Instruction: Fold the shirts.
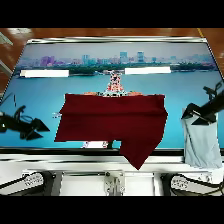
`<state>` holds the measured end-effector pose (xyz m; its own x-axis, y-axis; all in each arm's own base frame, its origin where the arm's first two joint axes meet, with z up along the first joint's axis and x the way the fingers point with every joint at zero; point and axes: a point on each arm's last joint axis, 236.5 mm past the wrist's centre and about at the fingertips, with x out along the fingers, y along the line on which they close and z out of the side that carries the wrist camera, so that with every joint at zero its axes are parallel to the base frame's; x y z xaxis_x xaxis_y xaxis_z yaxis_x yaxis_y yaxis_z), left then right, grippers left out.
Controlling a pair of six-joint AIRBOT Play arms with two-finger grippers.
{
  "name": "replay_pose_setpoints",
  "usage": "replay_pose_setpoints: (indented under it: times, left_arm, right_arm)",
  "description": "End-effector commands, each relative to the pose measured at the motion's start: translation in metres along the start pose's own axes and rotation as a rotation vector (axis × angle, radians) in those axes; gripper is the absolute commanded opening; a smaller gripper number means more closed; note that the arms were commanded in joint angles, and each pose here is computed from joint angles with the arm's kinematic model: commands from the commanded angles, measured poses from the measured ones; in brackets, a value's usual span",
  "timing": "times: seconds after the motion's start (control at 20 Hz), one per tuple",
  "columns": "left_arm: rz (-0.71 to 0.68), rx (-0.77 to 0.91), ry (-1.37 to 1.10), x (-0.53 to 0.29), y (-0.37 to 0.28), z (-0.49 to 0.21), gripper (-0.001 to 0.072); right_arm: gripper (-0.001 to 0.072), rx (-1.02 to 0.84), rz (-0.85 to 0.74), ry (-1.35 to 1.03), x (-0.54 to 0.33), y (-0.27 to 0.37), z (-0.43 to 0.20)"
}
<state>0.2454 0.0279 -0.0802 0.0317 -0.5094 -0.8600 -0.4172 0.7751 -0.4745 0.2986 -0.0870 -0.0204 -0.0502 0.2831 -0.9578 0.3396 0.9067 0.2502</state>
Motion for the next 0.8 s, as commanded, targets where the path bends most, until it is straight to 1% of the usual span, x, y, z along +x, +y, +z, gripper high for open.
replay_pose_setpoints:
  times: [0.0, 0.05, 0.3, 0.45, 0.5, 0.55, 0.6, 0.65, 0.7, 0.75]
  left_arm:
    - [-0.115, -0.086, -0.074, 0.025, 0.004, -0.018, 0.0597]
    - [-0.129, -0.086, -0.088, 0.027, 0.001, -0.015, 0.0596]
    - [-0.114, -0.062, -0.081, 0.043, -0.005, -0.011, 0.0594]
    - [-0.132, -0.070, -0.098, 0.053, -0.014, -0.001, 0.0579]
    - [-0.149, -0.077, -0.104, 0.056, -0.020, 0.002, 0.0550]
    - [-0.163, -0.079, -0.104, 0.059, -0.025, 0.004, 0.0379]
    - [-0.165, -0.072, -0.099, 0.062, -0.028, 0.004, 0.0263]
    - [-0.165, -0.063, -0.091, 0.064, -0.031, 0.002, 0.0170]
    - [-0.166, -0.056, -0.083, 0.065, -0.033, 0.000, 0.0113]
    - [-0.169, -0.052, -0.072, 0.065, -0.035, -0.002, 0.0104]
  right_arm:
    - [0.0647, 0.054, 0.112, -0.020, 0.016, 0.003, -0.018]
    - [0.0647, 0.052, 0.109, -0.023, 0.019, 0.004, -0.017]
    - [0.0647, 0.057, 0.100, -0.061, 0.019, 0.002, -0.008]
    - [0.0647, 0.061, 0.099, -0.070, 0.019, 0.001, -0.006]
    - [0.0647, 0.068, 0.098, -0.073, 0.019, 0.001, -0.005]
    - [0.0647, 0.077, 0.097, -0.075, 0.019, 0.001, -0.005]
    - [0.0647, 0.080, 0.095, -0.075, 0.019, 0.000, -0.005]
    - [0.0647, 0.080, 0.090, -0.073, 0.019, -0.001, -0.005]
    - [0.0647, 0.087, 0.082, -0.066, 0.021, -0.003, -0.007]
    - [0.0647, 0.090, 0.085, -0.046, 0.026, -0.003, -0.012]
